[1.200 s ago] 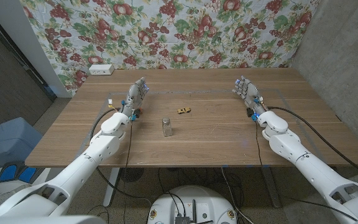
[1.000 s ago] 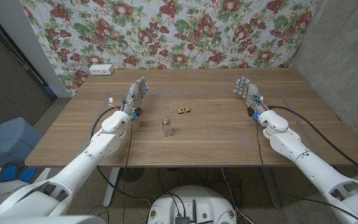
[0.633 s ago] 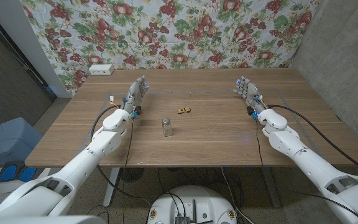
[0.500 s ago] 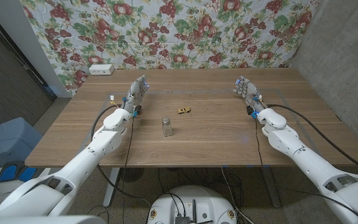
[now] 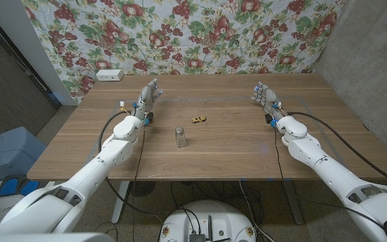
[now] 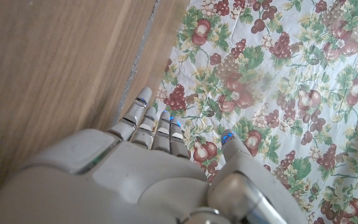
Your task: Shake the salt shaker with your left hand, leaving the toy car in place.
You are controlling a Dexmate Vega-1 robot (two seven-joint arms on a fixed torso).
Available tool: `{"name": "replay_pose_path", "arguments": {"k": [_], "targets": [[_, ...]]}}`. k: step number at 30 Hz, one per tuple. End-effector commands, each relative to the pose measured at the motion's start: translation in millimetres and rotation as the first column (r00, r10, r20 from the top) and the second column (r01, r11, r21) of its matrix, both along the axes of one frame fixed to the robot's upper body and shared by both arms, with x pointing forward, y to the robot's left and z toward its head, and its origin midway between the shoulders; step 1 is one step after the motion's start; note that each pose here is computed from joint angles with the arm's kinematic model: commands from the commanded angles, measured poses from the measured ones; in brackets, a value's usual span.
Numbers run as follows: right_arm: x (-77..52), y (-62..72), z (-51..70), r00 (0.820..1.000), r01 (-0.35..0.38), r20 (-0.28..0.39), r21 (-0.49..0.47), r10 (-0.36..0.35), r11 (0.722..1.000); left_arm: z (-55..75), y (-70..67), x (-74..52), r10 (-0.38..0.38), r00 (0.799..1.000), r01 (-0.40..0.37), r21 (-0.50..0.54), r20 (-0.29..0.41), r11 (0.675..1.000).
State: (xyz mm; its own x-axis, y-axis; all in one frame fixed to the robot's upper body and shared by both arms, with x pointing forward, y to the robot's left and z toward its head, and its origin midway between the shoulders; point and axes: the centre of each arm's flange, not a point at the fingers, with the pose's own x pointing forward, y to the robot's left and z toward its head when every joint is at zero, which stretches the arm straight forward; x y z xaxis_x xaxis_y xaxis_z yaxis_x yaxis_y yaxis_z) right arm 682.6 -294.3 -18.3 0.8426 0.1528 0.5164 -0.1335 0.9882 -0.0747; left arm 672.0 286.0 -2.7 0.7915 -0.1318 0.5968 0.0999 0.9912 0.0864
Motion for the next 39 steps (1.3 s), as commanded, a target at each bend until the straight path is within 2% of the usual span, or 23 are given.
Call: {"name": "replay_pose_path", "arguments": {"k": [1, 13, 24, 39], "targets": [[0.0, 3.9, 1.8, 1.000, 0.013, 0.001, -0.011, -0.013, 1.000, 3.2, -4.9, -9.3, 0.085, 0.994, -0.088, 0.054, 0.070, 0.995], [-2.3, 7.0, -0.4, 1.000, 0.022, 0.003, -0.013, -0.022, 1.000, 2.5, -12.0, -16.3, 0.116, 0.988, -0.128, 0.130, 0.098, 0.983], [-2.6, 9.7, -0.4, 1.000, 0.024, 0.005, -0.011, -0.024, 1.000, 1.4, -19.8, -25.5, 0.114, 0.986, -0.135, 0.177, 0.125, 0.975], [-5.2, 9.7, -2.9, 1.000, 0.024, 0.009, -0.009, -0.024, 1.000, -2.8, -28.0, -37.7, 0.108, 0.986, -0.135, 0.240, 0.125, 0.961]]}}
